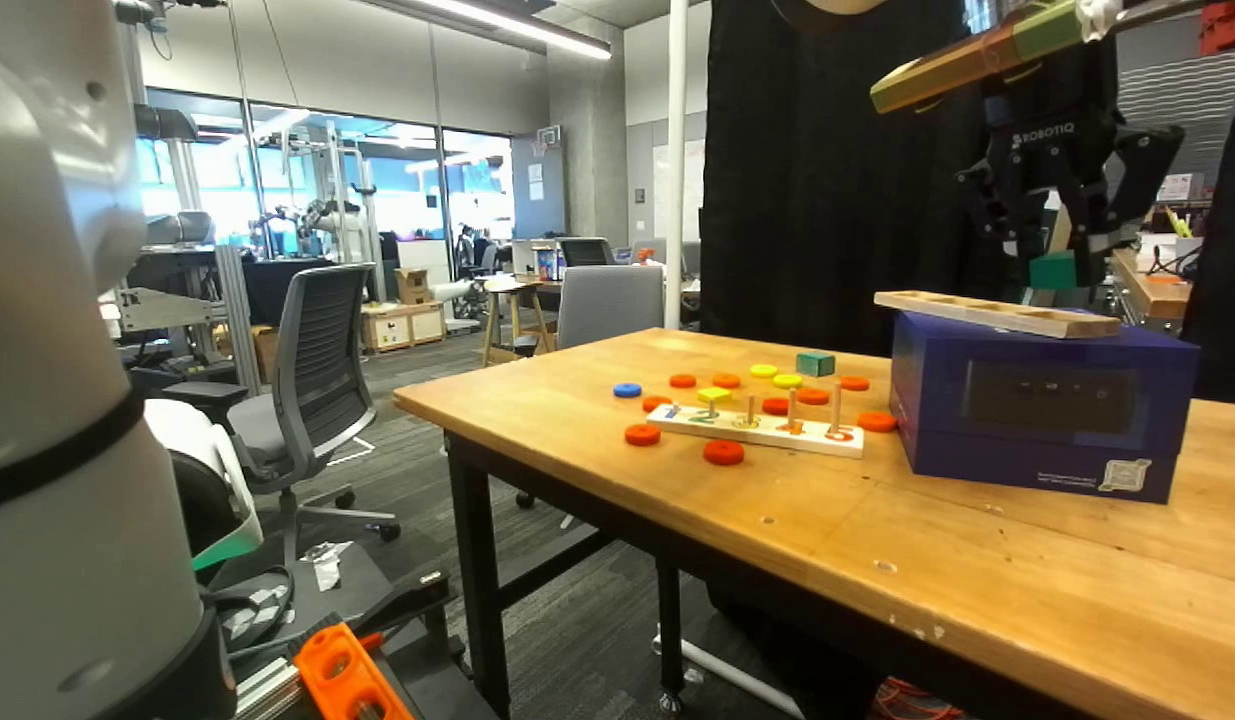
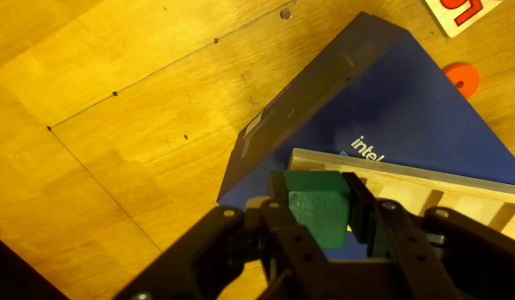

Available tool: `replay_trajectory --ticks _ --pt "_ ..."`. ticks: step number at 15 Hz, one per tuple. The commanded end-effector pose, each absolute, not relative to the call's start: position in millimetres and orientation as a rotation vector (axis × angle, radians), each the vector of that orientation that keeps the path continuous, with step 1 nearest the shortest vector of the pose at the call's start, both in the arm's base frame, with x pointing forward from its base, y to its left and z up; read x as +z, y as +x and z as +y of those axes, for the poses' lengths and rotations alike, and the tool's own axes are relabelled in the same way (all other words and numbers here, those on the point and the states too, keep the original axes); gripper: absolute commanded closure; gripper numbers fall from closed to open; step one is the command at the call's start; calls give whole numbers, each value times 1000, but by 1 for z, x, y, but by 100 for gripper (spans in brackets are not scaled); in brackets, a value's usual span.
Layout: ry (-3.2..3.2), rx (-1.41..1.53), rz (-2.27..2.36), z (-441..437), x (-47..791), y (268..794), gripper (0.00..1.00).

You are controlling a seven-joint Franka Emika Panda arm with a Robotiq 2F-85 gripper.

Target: Pick up the green block at the front of the table and place it on the wooden board on top of the blue box

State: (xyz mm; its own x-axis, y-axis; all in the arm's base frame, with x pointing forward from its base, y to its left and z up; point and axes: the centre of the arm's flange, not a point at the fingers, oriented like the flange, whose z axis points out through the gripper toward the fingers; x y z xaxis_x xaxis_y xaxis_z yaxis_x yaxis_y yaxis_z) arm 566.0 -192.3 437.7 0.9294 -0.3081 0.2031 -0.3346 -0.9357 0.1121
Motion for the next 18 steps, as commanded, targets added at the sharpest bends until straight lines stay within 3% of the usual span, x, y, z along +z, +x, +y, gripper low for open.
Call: replay_trajectory --ticks 1,18 --pt "2954 300 -527 -197 447 587 75" --pt "3029 276 -618 -198 429 596 76"
